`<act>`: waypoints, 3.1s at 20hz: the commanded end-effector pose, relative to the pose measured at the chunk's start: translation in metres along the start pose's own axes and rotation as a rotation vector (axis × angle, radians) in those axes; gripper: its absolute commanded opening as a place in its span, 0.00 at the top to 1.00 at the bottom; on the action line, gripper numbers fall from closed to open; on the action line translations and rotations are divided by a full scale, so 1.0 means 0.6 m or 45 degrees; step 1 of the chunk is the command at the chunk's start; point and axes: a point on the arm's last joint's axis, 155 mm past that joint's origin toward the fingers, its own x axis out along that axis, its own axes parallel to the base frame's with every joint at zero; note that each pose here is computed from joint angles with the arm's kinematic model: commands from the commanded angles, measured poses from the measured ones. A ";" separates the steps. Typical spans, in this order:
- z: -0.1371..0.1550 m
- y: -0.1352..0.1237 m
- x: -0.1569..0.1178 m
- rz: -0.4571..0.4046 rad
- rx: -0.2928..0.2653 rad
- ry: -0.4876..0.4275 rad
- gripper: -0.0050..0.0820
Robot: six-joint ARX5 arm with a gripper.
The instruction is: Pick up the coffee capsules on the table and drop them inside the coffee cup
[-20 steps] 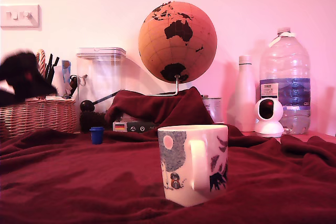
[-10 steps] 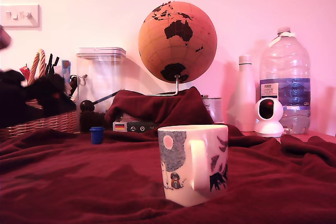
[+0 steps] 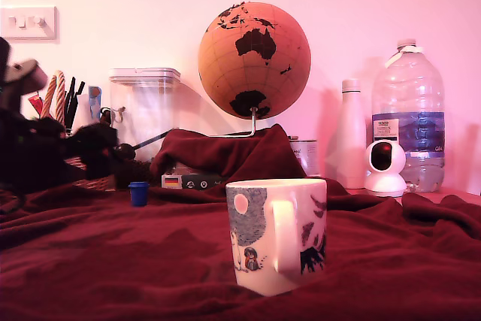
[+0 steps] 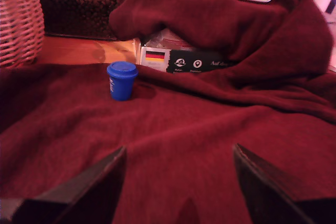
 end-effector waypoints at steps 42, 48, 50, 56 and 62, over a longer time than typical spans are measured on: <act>0.011 0.052 0.150 -0.005 0.097 -0.017 0.27; -0.008 0.062 0.177 0.003 0.095 0.011 0.27; -0.016 0.064 0.188 0.004 0.095 0.035 0.27; -0.023 0.066 0.205 0.000 0.125 0.067 0.27; -0.005 0.072 0.220 0.007 0.153 0.054 0.27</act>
